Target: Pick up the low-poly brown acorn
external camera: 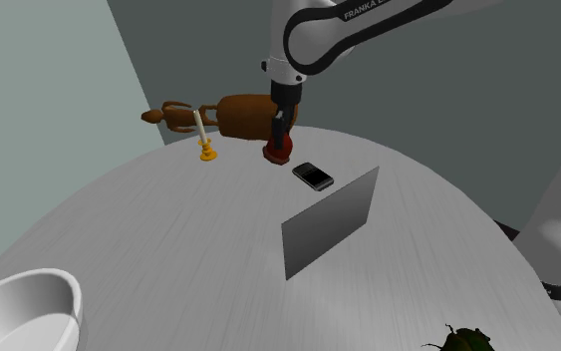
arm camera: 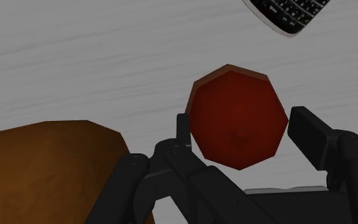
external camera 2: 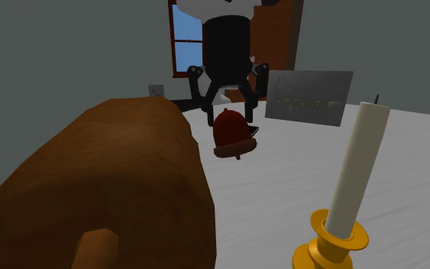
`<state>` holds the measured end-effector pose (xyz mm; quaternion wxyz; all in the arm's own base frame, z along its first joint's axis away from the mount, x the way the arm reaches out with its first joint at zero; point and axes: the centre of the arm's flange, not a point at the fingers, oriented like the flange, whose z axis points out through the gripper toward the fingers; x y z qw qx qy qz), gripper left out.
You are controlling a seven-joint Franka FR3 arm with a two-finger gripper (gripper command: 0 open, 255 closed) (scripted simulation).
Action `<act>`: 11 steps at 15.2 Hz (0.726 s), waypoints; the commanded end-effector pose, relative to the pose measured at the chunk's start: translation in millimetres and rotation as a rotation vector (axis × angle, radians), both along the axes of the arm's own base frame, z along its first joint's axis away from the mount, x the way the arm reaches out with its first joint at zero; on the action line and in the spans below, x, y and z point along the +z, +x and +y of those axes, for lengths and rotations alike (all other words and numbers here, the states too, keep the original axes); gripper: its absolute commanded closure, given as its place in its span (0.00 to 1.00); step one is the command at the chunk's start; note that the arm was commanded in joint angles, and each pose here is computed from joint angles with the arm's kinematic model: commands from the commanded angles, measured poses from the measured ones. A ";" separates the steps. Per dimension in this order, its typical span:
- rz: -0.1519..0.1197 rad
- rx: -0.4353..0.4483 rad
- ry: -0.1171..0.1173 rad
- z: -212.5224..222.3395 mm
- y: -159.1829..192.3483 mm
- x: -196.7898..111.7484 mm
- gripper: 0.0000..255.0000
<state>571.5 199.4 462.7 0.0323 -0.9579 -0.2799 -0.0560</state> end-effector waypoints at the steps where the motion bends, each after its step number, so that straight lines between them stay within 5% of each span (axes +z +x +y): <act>1: 0.004 0.000 -0.001 0.0 0.1 -2.1 1.00; 11: 0.004 0.000 -0.001 1.1 -0.7 40.0 1.00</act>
